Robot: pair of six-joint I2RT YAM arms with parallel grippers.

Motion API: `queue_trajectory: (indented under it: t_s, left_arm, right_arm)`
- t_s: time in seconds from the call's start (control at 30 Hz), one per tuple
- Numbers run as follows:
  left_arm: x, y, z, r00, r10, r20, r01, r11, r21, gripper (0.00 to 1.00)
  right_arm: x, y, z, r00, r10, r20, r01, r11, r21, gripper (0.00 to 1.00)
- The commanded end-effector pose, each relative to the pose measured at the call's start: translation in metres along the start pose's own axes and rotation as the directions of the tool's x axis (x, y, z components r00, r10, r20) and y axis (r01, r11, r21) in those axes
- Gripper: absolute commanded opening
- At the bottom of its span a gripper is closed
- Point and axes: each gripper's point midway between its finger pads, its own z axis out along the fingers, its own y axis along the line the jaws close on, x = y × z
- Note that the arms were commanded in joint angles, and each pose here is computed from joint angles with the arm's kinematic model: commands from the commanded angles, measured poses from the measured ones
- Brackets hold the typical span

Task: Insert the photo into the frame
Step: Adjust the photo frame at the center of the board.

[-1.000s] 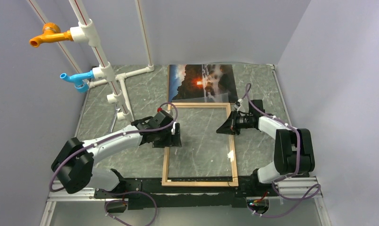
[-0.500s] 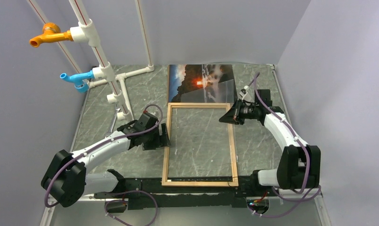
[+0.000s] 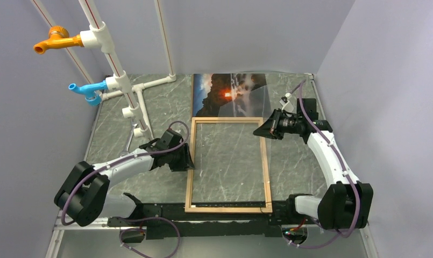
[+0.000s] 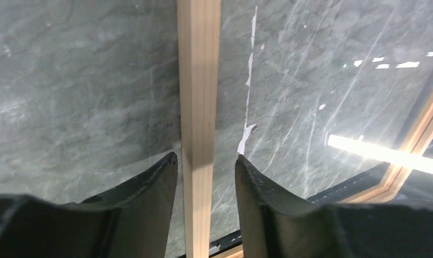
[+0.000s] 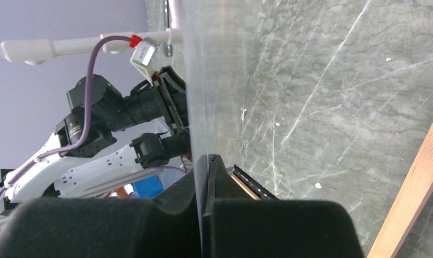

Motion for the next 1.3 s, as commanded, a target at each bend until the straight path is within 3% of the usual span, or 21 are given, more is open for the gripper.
queue_trajectory:
  t_s: [0.0,0.13,0.27,0.33,0.57,1.03,1.27]
  left_arm:
    - [-0.01,-0.021,0.006,1.0,-0.01,0.022,0.008,0.995,0.101,0.45]
    - [-0.012,-0.027,0.015,0.999,-0.044,0.012,0.043,0.992,0.118,0.34]
    - [-0.011,-0.029,0.027,0.996,-0.084,-0.017,0.085,0.99,0.114,0.3]
    - [-0.014,-0.03,0.03,0.996,-0.091,-0.009,0.091,0.991,0.102,0.2]
    - [-0.031,-0.035,0.025,0.989,-0.137,0.053,0.133,0.988,0.078,0.0]
    - [-0.01,-0.045,0.016,0.977,-0.198,0.075,0.194,0.979,0.058,0.0]
    - [-0.012,-0.021,-0.001,0.943,-0.282,0.179,0.285,0.958,0.006,0.0]
  right_arm:
    - [-0.006,0.022,-0.017,0.999,-0.034,0.042,0.035,0.999,-0.02,0.0]
    - [-0.008,0.016,-0.023,0.998,-0.013,0.063,0.014,1.0,-0.027,0.0]
    - [-0.004,0.015,-0.024,0.999,-0.007,0.05,0.009,0.999,-0.035,0.0]
    - [-0.002,0.015,-0.025,0.999,-0.011,0.047,0.013,0.999,-0.035,0.0]
    - [0.001,0.015,-0.026,0.999,-0.034,0.042,0.035,0.999,-0.037,0.0]
    - [0.012,0.022,-0.03,0.995,-0.099,0.034,0.102,0.99,-0.095,0.0]
    - [0.014,0.02,-0.03,0.993,-0.111,0.029,0.113,0.989,-0.094,0.0]
